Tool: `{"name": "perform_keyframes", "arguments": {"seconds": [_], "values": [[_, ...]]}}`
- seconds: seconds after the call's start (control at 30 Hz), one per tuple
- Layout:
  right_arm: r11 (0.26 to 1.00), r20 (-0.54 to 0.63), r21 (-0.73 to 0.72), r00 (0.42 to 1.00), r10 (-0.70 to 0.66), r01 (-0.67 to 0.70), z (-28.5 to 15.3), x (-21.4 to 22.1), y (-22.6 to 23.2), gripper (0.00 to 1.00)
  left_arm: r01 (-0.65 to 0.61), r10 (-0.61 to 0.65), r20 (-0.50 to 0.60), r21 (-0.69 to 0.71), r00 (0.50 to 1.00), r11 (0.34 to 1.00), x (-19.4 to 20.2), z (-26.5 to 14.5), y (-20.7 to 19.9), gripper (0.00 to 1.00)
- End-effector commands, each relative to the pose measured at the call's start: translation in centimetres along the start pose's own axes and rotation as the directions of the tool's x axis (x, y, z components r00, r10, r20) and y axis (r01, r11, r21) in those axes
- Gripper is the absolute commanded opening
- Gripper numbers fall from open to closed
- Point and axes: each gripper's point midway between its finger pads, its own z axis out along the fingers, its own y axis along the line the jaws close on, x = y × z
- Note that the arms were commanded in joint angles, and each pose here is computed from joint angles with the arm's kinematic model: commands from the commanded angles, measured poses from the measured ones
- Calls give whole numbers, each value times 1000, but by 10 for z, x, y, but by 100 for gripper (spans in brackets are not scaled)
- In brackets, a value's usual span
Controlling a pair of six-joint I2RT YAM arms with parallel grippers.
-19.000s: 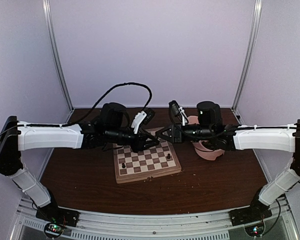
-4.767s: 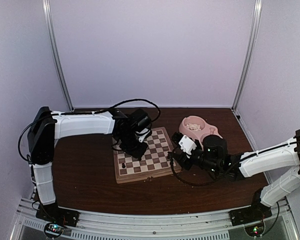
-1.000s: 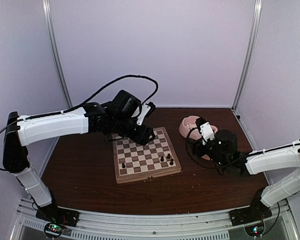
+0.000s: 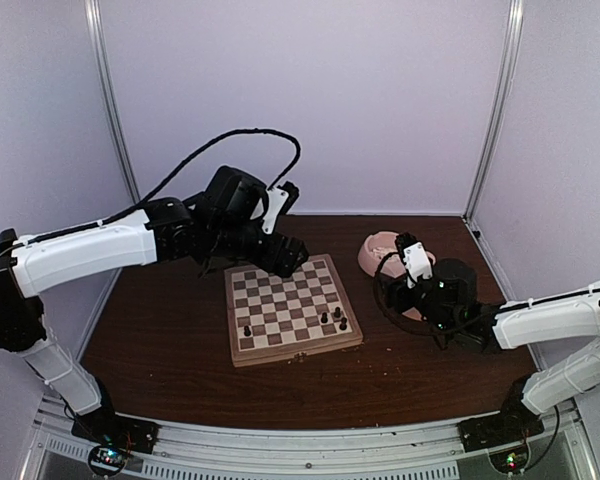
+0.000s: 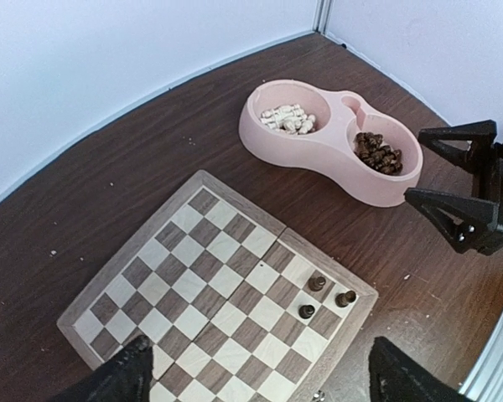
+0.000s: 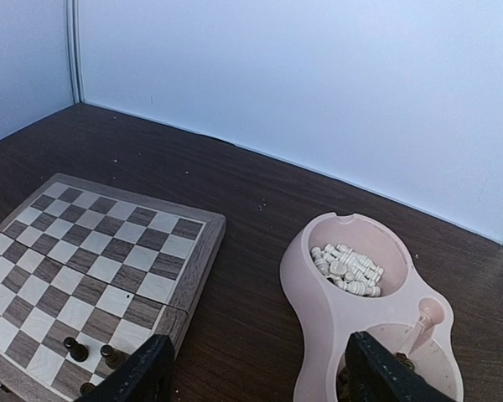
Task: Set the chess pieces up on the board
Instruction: Pick up the chess pile from the storage box.
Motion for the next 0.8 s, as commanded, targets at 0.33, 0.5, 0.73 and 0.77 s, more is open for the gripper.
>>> {"name": "perform_keyframes", "arguments": {"seconds": [0.33,0.5,0.73,0.77], "values": [[985,35,150,996,77,-81,2,-12,-26,100,22,-10,85,-132,996,991,-24,-13,24,98],[988,11,146,998,57,-57,5,-7,-23,100,34,-17,121,-146,992,989,-32,-19,32,98],[987,0,151,999,50,-50,5,-1,-24,100,84,-69,106,-140,992,987,-29,-15,47,98],[987,-5,151,999,48,-47,5,0,-24,100,101,-89,96,-138,991,985,-28,-13,50,98]]}}
